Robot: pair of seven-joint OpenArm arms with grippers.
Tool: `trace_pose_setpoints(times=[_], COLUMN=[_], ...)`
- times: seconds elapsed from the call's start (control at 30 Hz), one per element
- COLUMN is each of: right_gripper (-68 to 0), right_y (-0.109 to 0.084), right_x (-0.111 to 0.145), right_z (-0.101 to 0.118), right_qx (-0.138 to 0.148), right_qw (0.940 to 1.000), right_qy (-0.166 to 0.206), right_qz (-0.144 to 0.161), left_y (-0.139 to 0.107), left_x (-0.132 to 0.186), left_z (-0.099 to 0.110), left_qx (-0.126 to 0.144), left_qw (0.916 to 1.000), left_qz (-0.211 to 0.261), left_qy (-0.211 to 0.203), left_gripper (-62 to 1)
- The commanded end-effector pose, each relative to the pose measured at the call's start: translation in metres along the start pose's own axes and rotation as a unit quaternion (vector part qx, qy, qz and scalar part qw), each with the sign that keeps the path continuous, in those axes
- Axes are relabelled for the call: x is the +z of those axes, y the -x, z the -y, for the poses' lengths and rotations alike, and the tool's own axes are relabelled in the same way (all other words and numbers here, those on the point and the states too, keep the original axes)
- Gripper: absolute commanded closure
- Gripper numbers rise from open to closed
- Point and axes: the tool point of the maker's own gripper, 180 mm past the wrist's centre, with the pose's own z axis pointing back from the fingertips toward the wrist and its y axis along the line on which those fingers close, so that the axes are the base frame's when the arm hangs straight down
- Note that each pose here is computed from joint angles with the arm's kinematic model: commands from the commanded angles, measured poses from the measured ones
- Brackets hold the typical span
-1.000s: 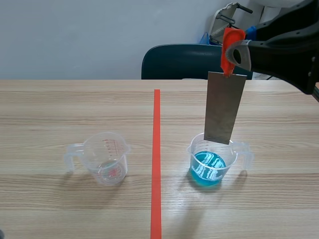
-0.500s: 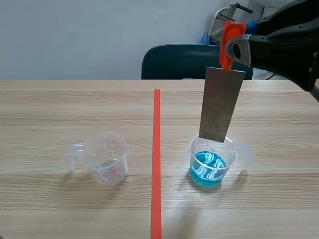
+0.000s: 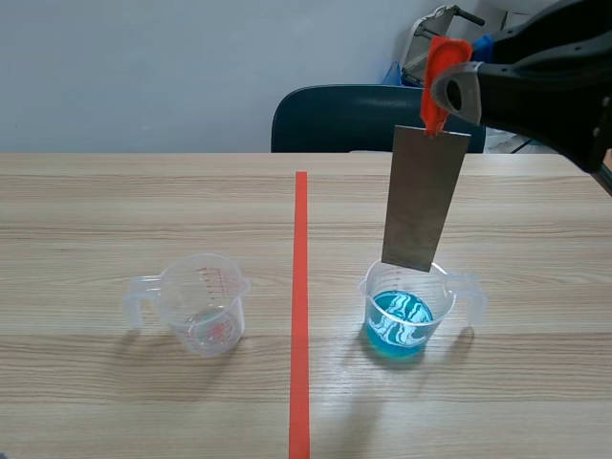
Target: Do the redox reaction experiment
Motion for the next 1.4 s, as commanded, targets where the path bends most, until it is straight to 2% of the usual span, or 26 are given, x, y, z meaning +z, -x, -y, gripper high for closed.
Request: trace_pose_setpoints(times=[0.0,1.13,1.3,1.37], right_gripper=[-0.6,-0.6,-0.6,-0.6], right_y=[-0.0115,-0.0135,-0.0135,-0.0135], right_x=[0.0014,0.0014,0.0014,0.0014], right_z=[0.0054,0.0055,0.0055,0.0055], right_qx=[0.008,0.008,0.008,0.008], right_qw=[0.9998,0.9996,0.9996,0.9996], right_qy=[0.006,0.007,0.007,0.007], right_qz=[0.019,0.024,0.024,0.024], left_y=[-0.0059,-0.0058,-0.0060,-0.0043], left_x=[0.0001,0.0001,0.0001,0.0001], left_z=[0.0025,0.0025,0.0029,0.0051], left_qx=[0.006,0.006,0.004,-0.007], left_qw=[0.9999,0.9999,0.9999,0.9999], left_qz=[0.012,0.012,0.013,0.008], left_qy=[0.000,0.000,0.001,0.007], left_gripper=[-62.3,-62.3,-62.3,-62.3])
